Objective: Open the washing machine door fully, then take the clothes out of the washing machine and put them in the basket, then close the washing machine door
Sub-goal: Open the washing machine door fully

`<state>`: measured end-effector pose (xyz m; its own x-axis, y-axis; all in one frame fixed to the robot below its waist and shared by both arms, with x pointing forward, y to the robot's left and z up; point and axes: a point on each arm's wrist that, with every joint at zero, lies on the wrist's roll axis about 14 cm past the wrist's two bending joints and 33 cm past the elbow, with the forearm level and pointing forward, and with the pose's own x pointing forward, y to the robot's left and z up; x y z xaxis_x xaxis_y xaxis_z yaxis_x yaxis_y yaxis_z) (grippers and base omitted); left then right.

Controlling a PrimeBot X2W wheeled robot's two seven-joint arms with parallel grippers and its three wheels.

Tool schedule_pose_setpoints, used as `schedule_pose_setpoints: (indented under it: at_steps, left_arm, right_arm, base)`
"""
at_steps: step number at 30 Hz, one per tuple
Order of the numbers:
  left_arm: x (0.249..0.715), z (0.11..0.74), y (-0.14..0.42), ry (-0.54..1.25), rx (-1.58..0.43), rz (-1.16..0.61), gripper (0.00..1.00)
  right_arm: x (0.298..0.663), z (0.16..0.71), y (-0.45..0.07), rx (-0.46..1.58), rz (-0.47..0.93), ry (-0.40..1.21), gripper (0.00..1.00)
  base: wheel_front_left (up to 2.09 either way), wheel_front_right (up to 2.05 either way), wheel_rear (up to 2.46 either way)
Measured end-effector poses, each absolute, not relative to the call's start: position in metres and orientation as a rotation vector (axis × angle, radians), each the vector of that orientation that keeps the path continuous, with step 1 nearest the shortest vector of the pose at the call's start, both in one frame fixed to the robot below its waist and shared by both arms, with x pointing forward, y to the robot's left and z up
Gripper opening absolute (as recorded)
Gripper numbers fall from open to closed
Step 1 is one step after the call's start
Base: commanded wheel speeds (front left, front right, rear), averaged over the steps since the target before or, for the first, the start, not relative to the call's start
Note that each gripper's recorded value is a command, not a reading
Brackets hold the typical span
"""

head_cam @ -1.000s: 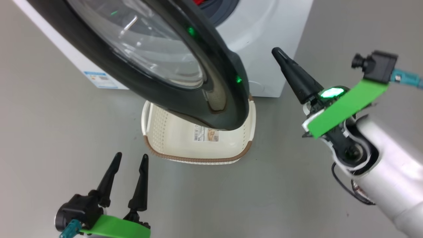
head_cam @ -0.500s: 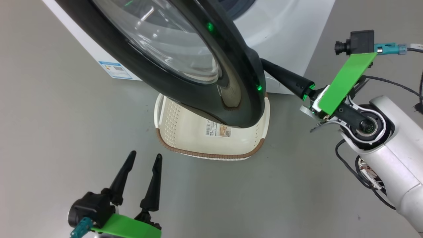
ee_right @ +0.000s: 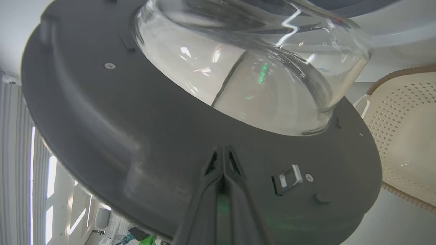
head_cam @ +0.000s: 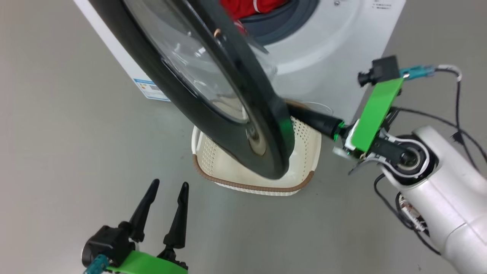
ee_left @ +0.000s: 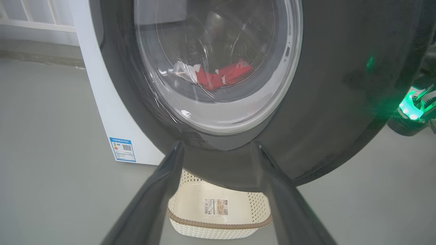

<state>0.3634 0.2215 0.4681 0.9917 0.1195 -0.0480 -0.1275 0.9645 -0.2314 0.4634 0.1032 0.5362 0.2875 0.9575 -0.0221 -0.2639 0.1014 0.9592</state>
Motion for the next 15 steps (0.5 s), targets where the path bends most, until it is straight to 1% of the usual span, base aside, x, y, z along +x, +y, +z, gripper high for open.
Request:
schedule_pose_setpoints:
  at_steps: [15]
  left_arm:
    - [0.328,0.473,0.245,0.023,-0.228,0.234,1.00]
  right_arm:
    - [0.412,0.538,0.147,1.043,1.208,0.943,0.00]
  base:
    - [0.00,0.00,0.00]
